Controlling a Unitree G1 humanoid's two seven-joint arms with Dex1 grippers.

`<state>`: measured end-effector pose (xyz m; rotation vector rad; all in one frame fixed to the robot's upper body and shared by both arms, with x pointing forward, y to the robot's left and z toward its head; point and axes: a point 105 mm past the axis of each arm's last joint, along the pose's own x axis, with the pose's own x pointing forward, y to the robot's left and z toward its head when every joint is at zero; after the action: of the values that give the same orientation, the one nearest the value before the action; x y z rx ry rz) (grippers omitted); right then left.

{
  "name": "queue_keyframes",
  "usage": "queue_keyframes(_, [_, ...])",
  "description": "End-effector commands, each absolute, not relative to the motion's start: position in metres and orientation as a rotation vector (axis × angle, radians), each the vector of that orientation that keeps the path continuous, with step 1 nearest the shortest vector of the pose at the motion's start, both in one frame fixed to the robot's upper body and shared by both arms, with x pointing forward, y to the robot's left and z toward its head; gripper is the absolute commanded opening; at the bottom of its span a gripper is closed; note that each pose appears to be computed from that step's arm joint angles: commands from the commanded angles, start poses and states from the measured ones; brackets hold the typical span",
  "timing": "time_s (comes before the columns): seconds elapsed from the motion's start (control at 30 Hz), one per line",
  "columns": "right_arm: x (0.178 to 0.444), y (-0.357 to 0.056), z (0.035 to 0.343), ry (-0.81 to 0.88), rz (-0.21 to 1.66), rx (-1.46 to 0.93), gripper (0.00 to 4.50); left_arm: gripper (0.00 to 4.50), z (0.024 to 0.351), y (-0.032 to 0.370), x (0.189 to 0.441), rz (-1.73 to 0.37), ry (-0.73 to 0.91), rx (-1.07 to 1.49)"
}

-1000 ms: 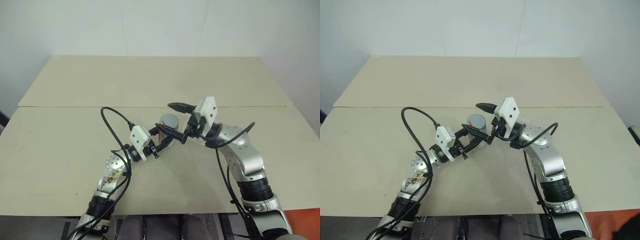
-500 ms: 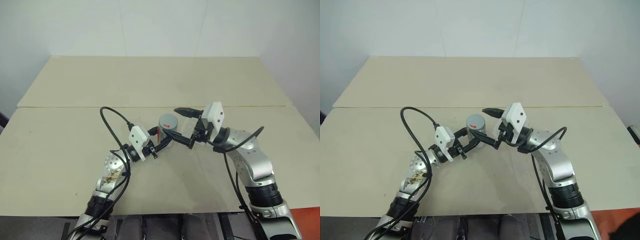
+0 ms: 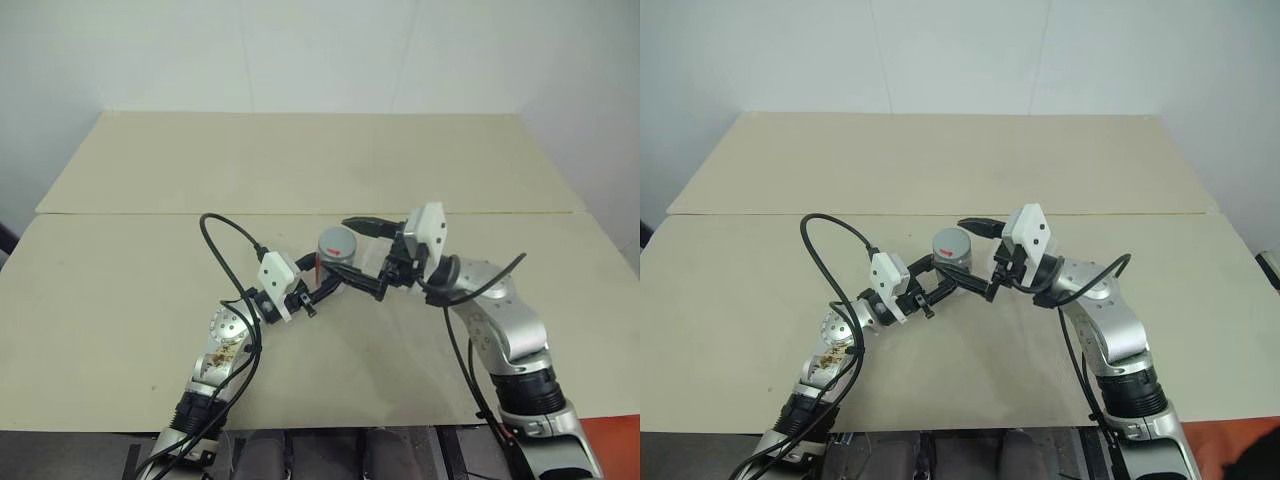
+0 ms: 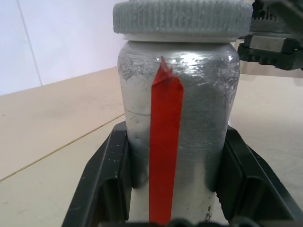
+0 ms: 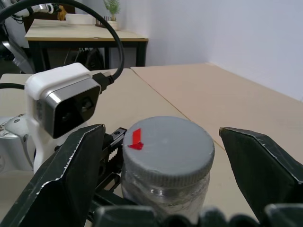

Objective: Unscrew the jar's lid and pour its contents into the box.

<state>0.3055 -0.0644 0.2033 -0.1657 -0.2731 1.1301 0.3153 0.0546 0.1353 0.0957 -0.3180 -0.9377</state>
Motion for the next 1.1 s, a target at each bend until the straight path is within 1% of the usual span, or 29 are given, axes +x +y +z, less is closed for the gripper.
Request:
queue_keyframes(0.03, [0.3058, -0.0654, 0.2155, -0.311, 1.125, -0.156, 4.47, 1.96, 0.1468, 0.0521, 0.3113, -0.948, -0.375, 0.107])
queue_keyframes(0.27, [0.3045, -0.0645, 0.2155, -0.308, 1.142, -0.145, 4.47, 1.96, 0.1455, 0.0511, 0.3109, -0.952, -0.372, 0.108])
queue_keyframes(0.37, [0.3038, -0.0638, 0.2159, -0.312, 1.140, -0.149, 3.88, 1.96, 0.1447, 0.0513, 0.3107, -0.953, -0.368, 0.108])
queue_keyframes(0.7, [0.3039, -0.0644, 0.2158, -0.313, 1.137, -0.149, 3.88, 1.96, 0.1450, 0.0505, 0.3111, -0.954, -0.369, 0.103])
queue_keyframes(0.8, [0.3033, -0.0642, 0.2162, -0.319, 1.136, -0.154, 3.30, 1.96, 0.1451, 0.0500, 0.3112, -0.957, -0.369, 0.103])
queue_keyframes(1.1, [0.3033, -0.0635, 0.2138, -0.319, 1.129, -0.159, 3.30, 1.96, 0.1446, 0.0482, 0.3110, -0.963, -0.368, 0.100])
